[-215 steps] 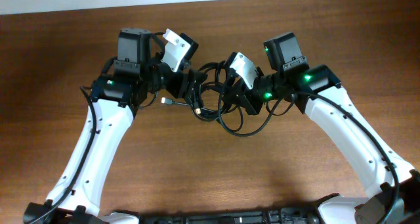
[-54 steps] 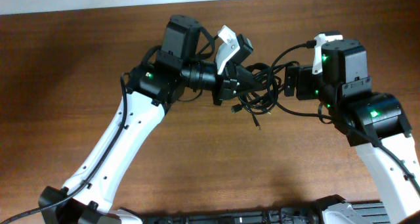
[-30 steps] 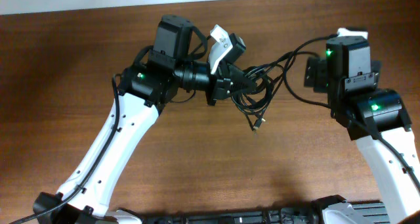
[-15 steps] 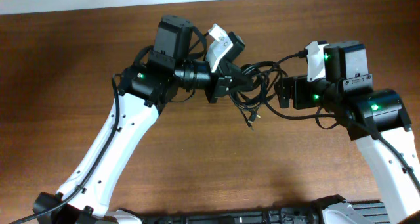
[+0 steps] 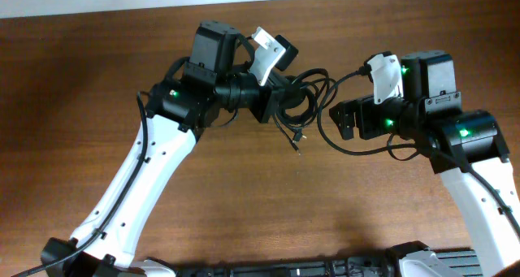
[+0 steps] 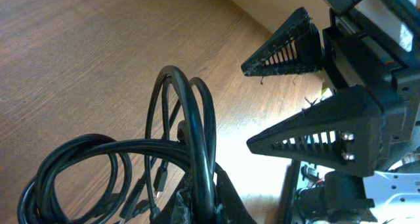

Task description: Untangle cables

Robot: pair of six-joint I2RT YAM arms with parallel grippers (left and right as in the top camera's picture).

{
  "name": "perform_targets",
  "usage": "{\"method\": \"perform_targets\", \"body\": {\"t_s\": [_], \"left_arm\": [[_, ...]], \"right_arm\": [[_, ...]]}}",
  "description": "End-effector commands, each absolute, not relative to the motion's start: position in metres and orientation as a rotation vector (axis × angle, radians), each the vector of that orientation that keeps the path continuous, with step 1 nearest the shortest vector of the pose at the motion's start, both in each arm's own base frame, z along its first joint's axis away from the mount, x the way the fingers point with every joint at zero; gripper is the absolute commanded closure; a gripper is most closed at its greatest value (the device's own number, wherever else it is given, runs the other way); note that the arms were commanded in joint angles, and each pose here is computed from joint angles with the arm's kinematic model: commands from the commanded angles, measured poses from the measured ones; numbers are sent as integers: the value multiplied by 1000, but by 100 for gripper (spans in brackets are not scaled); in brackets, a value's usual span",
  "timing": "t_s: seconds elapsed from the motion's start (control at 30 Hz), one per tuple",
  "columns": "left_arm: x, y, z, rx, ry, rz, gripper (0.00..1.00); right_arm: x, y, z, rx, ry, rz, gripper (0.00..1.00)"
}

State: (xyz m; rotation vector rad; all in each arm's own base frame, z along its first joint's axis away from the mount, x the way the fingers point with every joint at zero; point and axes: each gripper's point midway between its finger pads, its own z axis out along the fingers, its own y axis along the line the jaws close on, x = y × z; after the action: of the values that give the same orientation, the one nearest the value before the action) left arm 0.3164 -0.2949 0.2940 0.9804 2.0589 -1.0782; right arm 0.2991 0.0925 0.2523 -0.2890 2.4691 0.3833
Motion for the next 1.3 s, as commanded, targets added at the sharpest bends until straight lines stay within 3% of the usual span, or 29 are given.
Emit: {"method": "perform_targets", "body": {"t_s": [0.0, 1.27], "left_arm": [[314, -291, 315, 1023, 1968, -1039, 100], [315, -284, 304, 1074, 1980, -952, 100]], "right_arm": [[299, 94, 252, -308, 2463, 393, 1], [306, 74, 250, -255, 2468, 239, 1]]}}
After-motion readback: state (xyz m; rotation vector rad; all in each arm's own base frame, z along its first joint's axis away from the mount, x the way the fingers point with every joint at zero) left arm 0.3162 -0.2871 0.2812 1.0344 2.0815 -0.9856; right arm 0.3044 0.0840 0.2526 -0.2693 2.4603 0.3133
